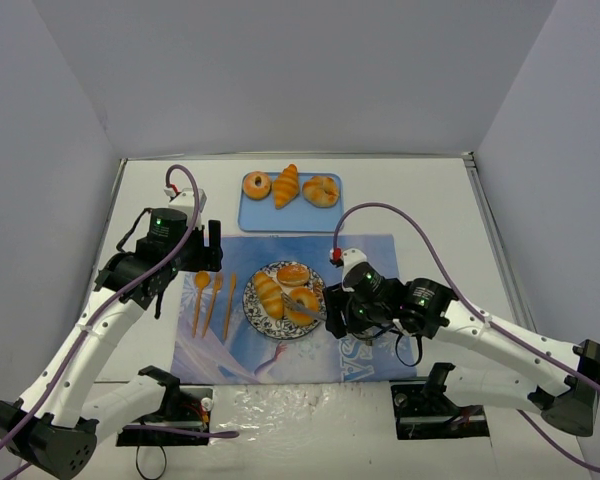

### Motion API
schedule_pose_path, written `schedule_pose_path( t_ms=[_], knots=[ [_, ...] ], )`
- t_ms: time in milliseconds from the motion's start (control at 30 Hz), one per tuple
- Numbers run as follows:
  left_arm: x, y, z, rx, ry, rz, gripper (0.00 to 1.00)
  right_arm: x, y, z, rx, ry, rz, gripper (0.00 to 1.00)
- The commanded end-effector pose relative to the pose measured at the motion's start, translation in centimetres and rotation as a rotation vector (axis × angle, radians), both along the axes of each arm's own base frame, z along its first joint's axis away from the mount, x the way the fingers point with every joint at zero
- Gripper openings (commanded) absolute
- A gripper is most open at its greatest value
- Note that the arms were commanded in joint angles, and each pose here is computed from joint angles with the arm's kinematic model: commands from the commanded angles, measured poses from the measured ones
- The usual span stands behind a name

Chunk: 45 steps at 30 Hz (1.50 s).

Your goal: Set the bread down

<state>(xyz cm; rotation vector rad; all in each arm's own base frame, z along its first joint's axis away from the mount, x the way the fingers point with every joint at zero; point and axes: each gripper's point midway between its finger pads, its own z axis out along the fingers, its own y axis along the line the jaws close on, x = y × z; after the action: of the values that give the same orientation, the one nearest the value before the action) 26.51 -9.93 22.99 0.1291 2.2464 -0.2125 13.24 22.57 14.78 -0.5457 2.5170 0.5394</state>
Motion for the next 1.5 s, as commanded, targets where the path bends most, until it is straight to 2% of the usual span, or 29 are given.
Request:
schedule_pose_path(
  t_ms=[0,133,300,467,633,867,1133,1467],
  knots=[
    [0.8,-0.5,1.8,-0.027,-0.061,0.0,0.69,2.2,1.0,5.0,0.095,-0.123,-0.069,0.54],
    [0.8,-0.5,1.8,-0.028,-0.06,-0.001,0.69,4.4,1.3,8.4,0.117,-0.223,-0.131,0.56],
    [0.8,-0.5,1.8,-0.028,-0.06,-0.002,0.69,10.1,0.6,12.1,0.058,-0.362,-0.277,0.59],
    [0.7,-0.6,2.0,-0.033,-0.065,-0.006,0.69,17.4,-3.0,12.9,-0.002,-0.393,-0.43,0.59],
    [0.6,-0.7,2.2,-0.039,-0.072,-0.01,0.69,23.4,-8.0,13.9,0.0,-0.404,-0.582,0.58],
    [0.5,-0.8,2.5,-0.05,-0.078,-0.019,0.69,29.2,-17.8,11.5,-0.091,-0.353,-0.829,0.58],
    [0.5,-1.0,2.6,-0.056,-0.082,-0.023,0.69,33.3,-23.4,6.6,-0.106,-0.268,-0.947,0.57],
    [0.5,-0.9,2.7,-0.057,-0.085,-0.022,0.69,35.5,-26.9,0.4,-0.165,-0.183,-1.0,0.58]
  ],
)
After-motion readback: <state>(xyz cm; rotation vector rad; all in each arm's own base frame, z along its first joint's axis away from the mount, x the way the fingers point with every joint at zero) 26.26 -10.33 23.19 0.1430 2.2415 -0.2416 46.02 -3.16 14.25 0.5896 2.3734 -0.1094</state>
